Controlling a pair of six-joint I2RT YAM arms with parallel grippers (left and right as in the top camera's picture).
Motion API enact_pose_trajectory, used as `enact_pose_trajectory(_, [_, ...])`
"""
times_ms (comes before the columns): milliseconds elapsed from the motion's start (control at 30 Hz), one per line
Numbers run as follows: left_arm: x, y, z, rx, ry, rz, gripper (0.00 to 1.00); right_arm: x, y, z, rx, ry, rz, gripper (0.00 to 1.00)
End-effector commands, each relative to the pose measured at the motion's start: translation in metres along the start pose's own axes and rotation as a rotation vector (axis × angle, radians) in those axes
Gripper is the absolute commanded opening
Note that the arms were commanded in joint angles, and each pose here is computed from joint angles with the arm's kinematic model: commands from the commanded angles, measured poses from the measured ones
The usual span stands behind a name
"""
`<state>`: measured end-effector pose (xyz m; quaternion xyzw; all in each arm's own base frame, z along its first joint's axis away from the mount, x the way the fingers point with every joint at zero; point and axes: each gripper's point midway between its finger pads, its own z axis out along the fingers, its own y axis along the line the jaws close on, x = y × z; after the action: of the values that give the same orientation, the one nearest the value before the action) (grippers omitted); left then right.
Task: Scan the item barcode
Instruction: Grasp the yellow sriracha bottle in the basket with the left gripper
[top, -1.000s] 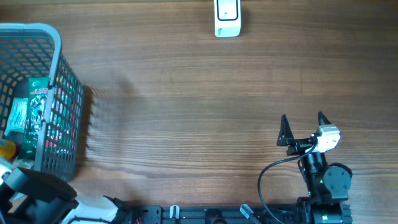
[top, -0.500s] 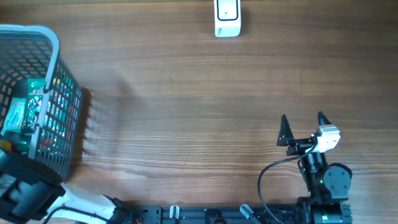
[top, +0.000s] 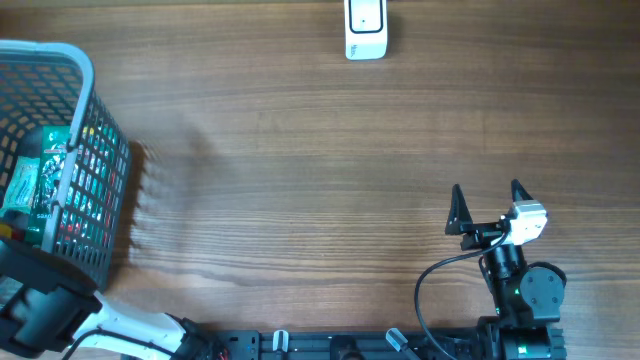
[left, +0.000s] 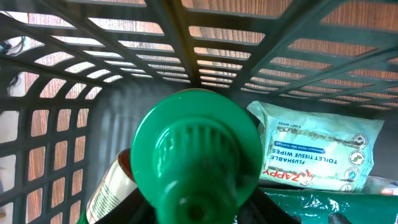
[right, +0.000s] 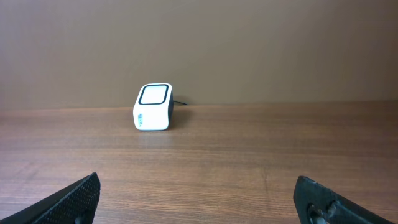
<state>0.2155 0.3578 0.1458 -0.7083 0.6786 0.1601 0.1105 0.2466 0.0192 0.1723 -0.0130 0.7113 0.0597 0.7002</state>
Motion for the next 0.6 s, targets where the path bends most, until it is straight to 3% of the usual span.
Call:
enact_pose_trajectory(0, [-0.001,-0.006,-0.032,0.046,-0.068,0.005,0.5,0.0,-0.003,0.0,0.018,-0.003,-0.011,1.0])
enact_pose_trajectory(100, [-0.002,-0.009,-0.057,0.082,-0.118,0.012,0.68,-0.001,-0.003,0.0,0.018,-0.003,-0.011,1.0])
enact_pose_trajectory(167, [-0.008,-0.003,-0.075,0.079,-0.176,0.035,0.98,0.0,-0.003,0.0,0.018,-0.003,-0.011,1.0])
enact_pose_trajectory(567, [-0.031,0.034,-0.061,0.049,-0.185,-0.033,1.0,0.0,-0.003,0.0,0.017,-0.003,-0.011,1.0])
